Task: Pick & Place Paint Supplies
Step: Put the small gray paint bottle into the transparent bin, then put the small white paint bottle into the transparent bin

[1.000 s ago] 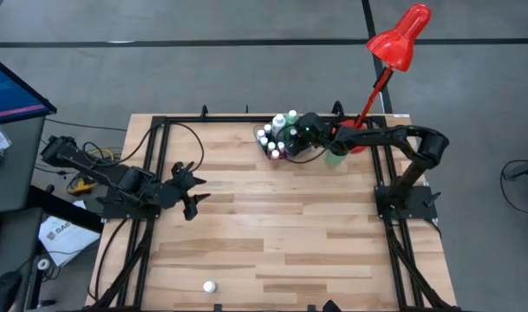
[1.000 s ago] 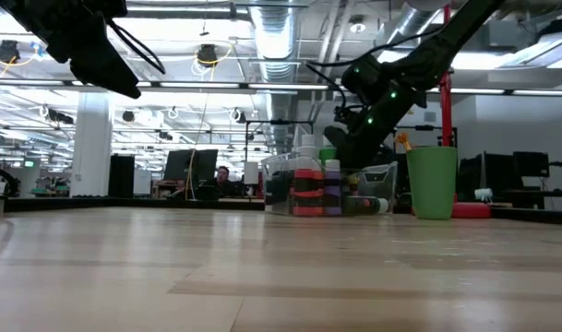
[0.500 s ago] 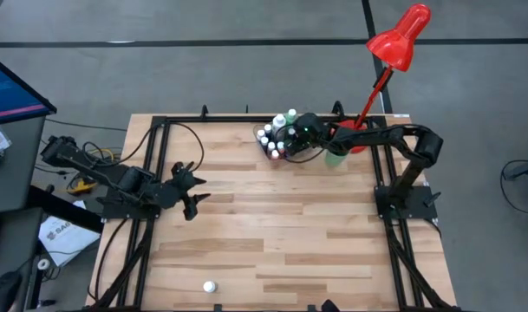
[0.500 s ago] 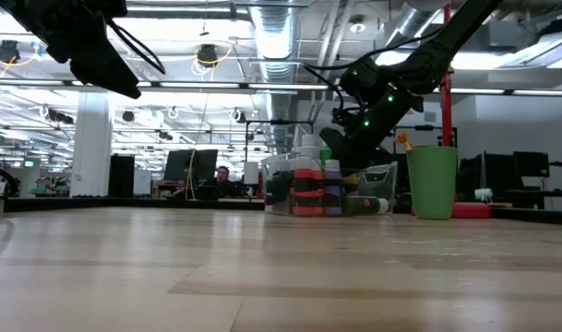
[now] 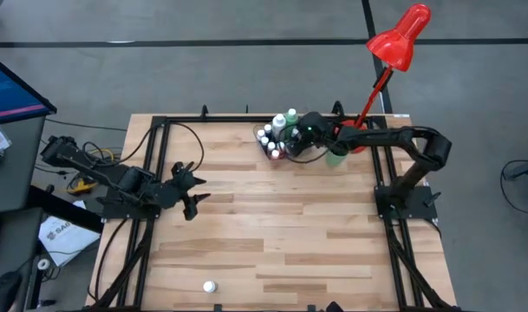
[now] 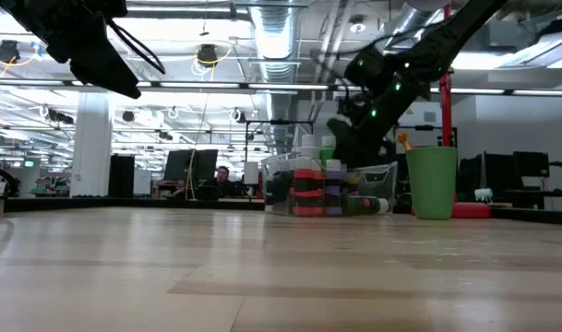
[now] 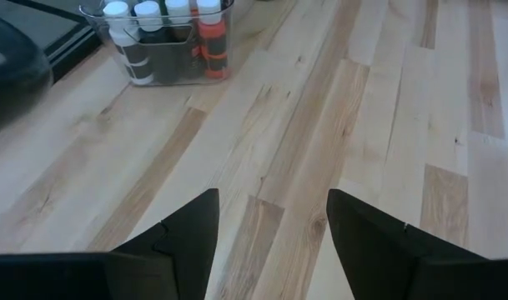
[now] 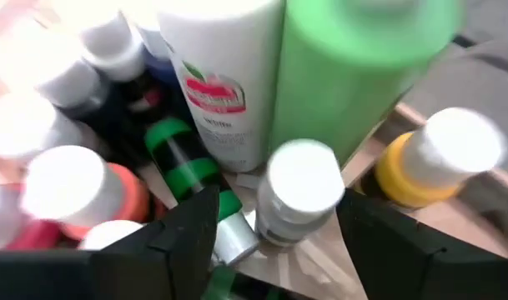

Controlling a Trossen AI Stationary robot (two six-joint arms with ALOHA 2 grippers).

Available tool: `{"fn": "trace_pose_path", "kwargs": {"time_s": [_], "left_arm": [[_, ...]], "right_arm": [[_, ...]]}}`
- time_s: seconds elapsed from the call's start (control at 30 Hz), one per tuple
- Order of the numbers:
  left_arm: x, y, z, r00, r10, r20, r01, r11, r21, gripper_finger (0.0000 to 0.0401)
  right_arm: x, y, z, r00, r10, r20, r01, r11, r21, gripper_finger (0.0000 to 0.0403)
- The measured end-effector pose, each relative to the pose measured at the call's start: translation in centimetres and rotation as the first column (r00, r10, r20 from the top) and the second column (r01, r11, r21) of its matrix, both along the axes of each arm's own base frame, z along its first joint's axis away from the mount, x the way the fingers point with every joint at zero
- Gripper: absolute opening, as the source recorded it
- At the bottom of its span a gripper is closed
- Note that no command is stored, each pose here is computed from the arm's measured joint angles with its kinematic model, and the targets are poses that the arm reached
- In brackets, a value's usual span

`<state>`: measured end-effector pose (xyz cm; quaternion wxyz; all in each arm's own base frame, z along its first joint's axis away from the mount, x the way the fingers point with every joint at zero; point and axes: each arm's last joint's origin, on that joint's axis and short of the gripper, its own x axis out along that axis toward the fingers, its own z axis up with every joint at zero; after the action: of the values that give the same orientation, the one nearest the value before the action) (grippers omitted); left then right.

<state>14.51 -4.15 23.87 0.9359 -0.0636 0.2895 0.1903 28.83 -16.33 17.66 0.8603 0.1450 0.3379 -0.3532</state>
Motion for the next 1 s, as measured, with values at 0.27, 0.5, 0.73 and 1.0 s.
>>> {"fn": "trace_pose_path", "kwargs": {"time_s": [0.27, 0.5, 0.73, 1.0], "left_arm": [[0.0, 0.0, 0.0, 1.000, 0.000, 0.001, 0.000, 1.000, 0.000, 0.0209], [0.0, 0.0, 0.0, 1.000, 0.000, 0.001, 0.000, 1.000, 0.000, 0.0209], [0.0, 0.0, 0.0, 1.000, 0.000, 0.001, 0.000, 1.000, 0.000, 0.0209], [0.0, 0.0, 0.0, 1.000, 0.000, 0.001, 0.000, 1.000, -0.001, 0.0209]], "right_arm": [[-2.1, 1.4, 5.4, 0.996, 0.041, 0.078, -0.035, 0.996, -0.079, 0.0239], [-1.0, 7.2, 9.0, 0.909, 0.303, 0.287, -0.296, 0.953, -0.070, 0.0239], [3.2, 17.2, 7.9, 0.725, 0.589, 0.357, -0.590, 0.798, -0.120, 0.0240], [9.9, 26.9, 6.4, 0.555, 0.760, 0.337, -0.766, 0.625, -0.148, 0.0240]]}}
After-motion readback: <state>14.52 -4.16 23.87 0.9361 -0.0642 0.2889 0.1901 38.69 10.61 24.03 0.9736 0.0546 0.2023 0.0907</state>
